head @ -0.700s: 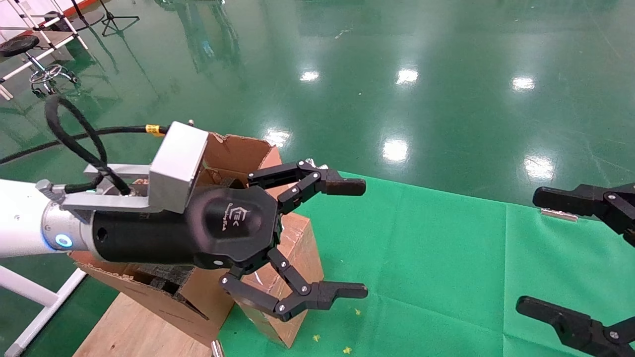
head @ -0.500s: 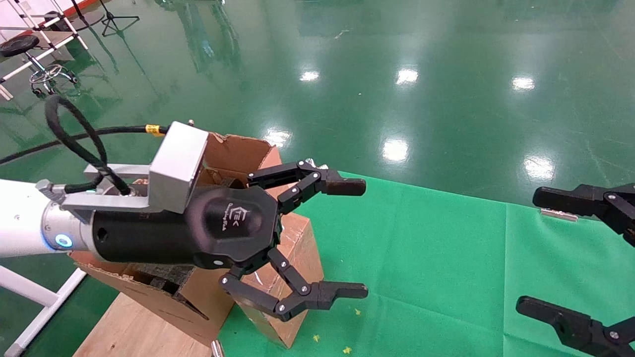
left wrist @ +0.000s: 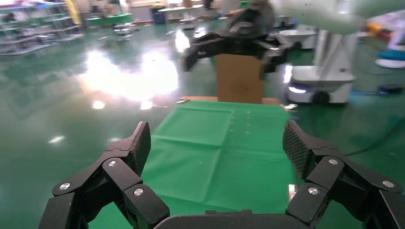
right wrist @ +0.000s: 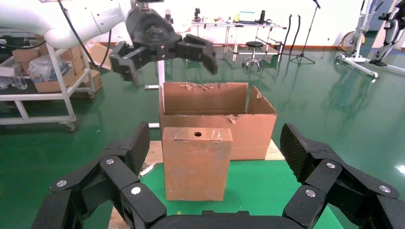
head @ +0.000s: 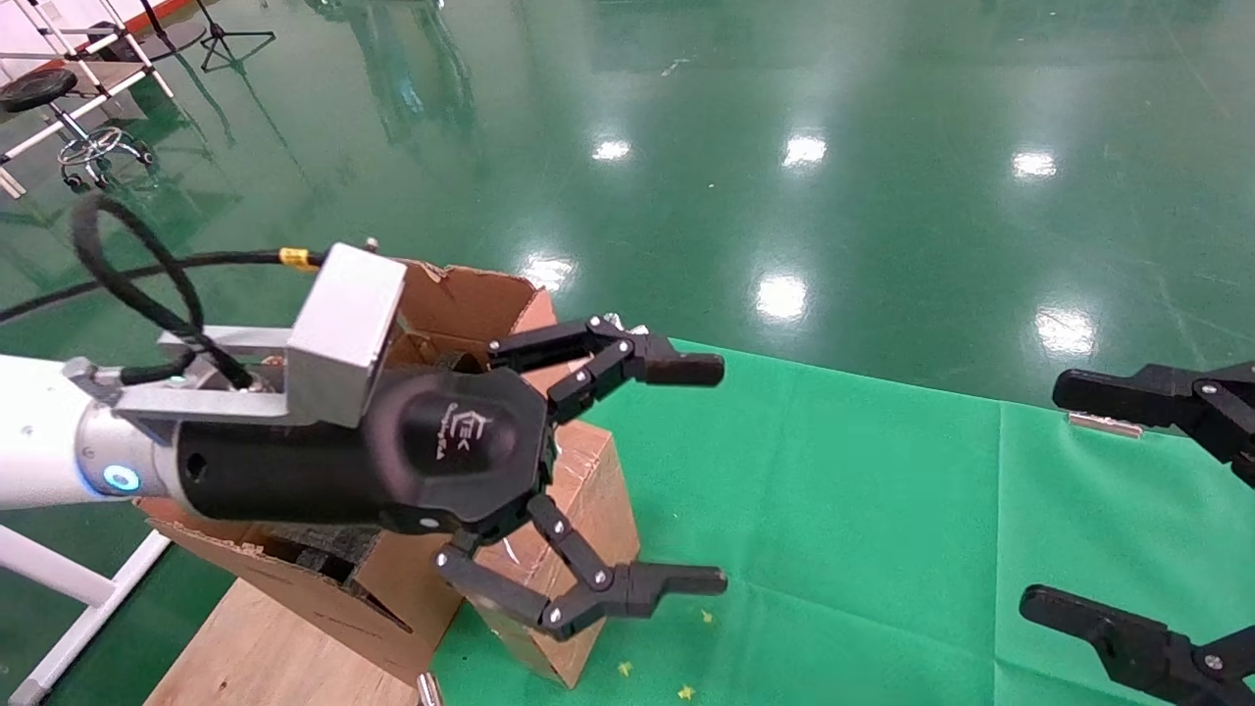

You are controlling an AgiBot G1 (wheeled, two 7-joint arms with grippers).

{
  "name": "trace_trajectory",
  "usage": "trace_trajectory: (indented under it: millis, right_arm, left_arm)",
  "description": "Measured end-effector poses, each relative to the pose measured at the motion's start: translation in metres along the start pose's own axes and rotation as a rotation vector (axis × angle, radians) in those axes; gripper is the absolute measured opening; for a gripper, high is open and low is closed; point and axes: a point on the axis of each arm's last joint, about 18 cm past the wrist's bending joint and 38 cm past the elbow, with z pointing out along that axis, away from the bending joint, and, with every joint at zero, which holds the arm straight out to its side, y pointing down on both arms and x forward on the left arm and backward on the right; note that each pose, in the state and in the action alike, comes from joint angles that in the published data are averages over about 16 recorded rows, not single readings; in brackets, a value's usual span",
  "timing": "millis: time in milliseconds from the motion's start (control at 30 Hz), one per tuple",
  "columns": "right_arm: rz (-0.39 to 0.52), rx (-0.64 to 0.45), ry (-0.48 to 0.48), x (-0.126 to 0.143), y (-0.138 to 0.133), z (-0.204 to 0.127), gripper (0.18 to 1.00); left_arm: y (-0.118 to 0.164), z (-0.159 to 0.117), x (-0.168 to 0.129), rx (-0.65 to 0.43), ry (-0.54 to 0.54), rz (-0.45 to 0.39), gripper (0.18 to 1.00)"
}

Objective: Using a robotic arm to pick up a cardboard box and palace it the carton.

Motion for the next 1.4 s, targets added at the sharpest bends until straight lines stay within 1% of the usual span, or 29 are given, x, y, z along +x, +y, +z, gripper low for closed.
trace_trajectory:
  millis: [200,400,600,800,867,1067,1333,1400]
  right_arm:
    - [0.0,0.0,0.0,0.0,0.0,0.0,0.988]
    - [0.0,0.0,0.001,0.0,0.0,0.0,0.954]
    - [0.0,0.0,0.001,0.0,0.0,0.0,0.884]
    - [0.0,0.0,0.001,0.0,0.0,0.0,0.781]
    - [0.0,0.0,0.001,0.0,0.0,0.0,0.73]
    - [0.0,0.0,0.001,0.0,0.0,0.0,0.59]
    - [0.0,0.0,0.001,0.0,0.0,0.0,0.401]
    - [0.0,0.0,0.001,0.0,0.0,0.0,0.372]
  left_arm:
    - [0.011,-0.002,-0.013,-0.071,-0.088,-0.016,1.001]
    - [0.02,-0.005,-0.022,-0.129,-0.151,-0.029,1.001]
    - [0.027,-0.01,-0.036,-0.231,-0.204,0.014,1.001]
    - [0.03,-0.018,-0.053,-0.363,-0.265,0.048,1.001]
    - [0.029,-0.021,-0.059,-0.409,-0.284,0.044,1.001]
    - [0.026,-0.027,-0.067,-0.516,-0.313,-0.032,1.001]
    - [0.018,-0.03,-0.066,-0.621,-0.309,-0.158,1.001]
    - [0.017,-0.031,-0.066,-0.647,-0.307,-0.18,1.001]
